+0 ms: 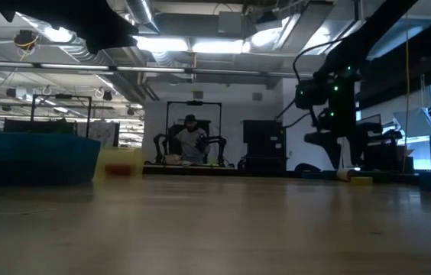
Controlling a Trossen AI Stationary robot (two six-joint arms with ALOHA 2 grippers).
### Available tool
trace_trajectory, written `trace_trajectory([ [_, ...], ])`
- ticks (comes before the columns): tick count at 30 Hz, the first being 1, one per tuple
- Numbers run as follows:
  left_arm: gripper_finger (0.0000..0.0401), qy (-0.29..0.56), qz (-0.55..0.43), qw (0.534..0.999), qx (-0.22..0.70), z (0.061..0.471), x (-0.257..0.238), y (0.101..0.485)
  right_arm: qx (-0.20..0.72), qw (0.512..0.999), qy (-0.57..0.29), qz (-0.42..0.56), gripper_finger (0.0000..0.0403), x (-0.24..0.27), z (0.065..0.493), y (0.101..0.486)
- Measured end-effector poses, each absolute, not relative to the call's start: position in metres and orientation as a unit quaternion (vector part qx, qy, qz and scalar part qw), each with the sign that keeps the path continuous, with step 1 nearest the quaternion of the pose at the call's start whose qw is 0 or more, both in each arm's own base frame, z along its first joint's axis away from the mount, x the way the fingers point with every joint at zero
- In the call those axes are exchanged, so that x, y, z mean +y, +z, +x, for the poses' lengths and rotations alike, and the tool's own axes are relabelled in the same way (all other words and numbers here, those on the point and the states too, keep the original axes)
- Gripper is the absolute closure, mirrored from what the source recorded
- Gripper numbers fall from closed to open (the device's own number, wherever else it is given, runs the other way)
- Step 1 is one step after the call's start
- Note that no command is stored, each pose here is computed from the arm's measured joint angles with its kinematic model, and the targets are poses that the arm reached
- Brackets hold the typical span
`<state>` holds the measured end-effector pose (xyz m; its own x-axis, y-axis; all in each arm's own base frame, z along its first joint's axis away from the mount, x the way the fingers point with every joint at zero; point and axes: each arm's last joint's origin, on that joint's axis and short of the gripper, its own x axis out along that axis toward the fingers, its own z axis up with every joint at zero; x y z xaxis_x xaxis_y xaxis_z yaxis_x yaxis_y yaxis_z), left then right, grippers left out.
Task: Sort blocks by size
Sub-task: Put the brown cylindrical block into the yellow bin
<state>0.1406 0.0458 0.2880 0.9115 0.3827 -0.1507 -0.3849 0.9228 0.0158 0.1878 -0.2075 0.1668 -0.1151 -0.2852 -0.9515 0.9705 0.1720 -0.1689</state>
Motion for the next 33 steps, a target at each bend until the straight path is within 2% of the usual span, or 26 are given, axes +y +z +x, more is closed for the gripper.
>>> trace_trajectory([
  [10, 0.0205, 0.196, -0.007, 0.978, 0.076, 0.141, 0.046, 0.288, 0.537, 0.554, -0.539, 0.338, 0.0167, -0.214, 0.195, 0.14],
  [20, 0.0205, 0.196, -0.008, 0.977, 0.078, 0.141, 0.046, 0.287, 0.553, 0.57, -0.515, 0.321, 0.0268, -0.214, 0.196, 0.139],
  [26, 0.0205, 0.196, -0.008, 0.977, 0.081, 0.14, 0.046, 0.287, 0.565, 0.582, -0.493, 0.316, 0.0268, -0.214, 0.196, 0.139],
  [29, 0.0205, 0.196, -0.008, 0.977, 0.081, 0.14, 0.046, 0.287, 0.561, 0.591, -0.479, 0.325, 0.0253, -0.211, 0.198, 0.141],
  [33, 0.0205, 0.196, -0.008, 0.977, 0.082, 0.14, 0.046, 0.287, 0.537, 0.632, -0.441, 0.344, 0.0248, -0.205, 0.208, 0.149],
])
